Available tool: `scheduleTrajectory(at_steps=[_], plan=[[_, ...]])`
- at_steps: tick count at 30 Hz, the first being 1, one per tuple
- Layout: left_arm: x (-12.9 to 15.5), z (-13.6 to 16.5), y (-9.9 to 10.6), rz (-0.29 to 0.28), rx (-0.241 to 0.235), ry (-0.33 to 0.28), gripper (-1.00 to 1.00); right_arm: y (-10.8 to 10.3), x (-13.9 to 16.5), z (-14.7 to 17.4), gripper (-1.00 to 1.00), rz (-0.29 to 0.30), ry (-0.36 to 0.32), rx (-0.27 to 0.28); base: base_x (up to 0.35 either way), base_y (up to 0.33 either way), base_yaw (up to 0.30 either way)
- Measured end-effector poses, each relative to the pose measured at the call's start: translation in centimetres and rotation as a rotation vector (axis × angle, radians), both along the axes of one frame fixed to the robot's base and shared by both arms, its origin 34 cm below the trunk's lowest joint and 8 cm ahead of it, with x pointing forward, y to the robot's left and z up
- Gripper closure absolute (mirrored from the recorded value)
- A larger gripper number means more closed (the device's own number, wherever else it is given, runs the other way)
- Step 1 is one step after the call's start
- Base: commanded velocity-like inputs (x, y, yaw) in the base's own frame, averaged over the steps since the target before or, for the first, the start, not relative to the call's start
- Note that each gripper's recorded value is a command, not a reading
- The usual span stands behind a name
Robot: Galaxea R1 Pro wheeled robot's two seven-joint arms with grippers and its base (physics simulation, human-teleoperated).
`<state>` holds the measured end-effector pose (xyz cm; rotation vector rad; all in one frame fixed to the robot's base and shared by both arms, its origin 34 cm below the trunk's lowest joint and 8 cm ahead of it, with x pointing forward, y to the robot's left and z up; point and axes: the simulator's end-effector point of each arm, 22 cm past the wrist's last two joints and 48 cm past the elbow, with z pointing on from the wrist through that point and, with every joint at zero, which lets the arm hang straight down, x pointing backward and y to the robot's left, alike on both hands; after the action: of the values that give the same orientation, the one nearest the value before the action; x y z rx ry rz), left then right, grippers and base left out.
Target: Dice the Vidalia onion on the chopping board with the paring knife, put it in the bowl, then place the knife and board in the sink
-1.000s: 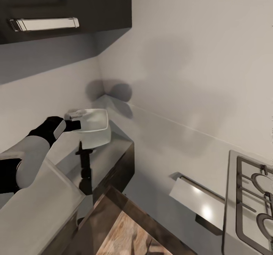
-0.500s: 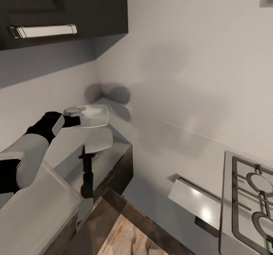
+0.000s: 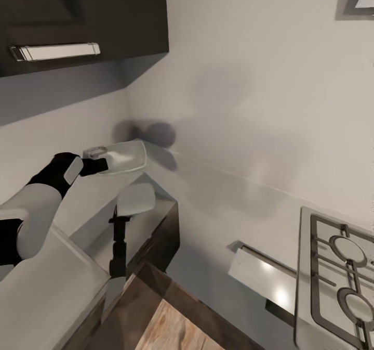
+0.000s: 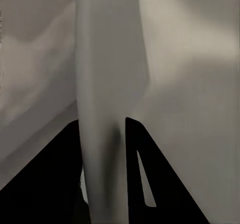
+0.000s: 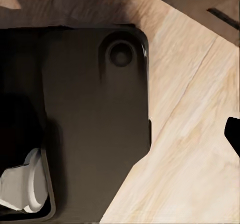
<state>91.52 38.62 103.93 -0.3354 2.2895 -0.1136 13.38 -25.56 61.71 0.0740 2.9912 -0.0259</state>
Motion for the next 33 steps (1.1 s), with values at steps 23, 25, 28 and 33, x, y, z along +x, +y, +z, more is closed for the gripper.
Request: scheduleTrajectory(at_steps=[23,25,28,33], plan=[[-1.9,1.8,6.1,0.074,0.018,0.016,1.00,0.4,6.2,0.4,-1.00,0.009,-0.138,0.017,-0.140,0.000,-0.040],[-1.9,1.8,6.2,0.074,0.018,0.015,1.00,0.4,6.6,0.5,-1.00,0.009,-0.148,0.018,-0.333,0.000,0.000],[-1.9,1.9,6.3,0.076,0.019,0.014,1.00,0.5,7.8,0.8,-1.00,0.008,-0.193,0.020,-0.334,0.000,0.000],[-1.9,1.8,6.4,0.082,0.007,0.016,1.00,0.5,8.5,1.0,-1.00,0.007,-0.223,0.020,-0.334,0.000,0.041]])
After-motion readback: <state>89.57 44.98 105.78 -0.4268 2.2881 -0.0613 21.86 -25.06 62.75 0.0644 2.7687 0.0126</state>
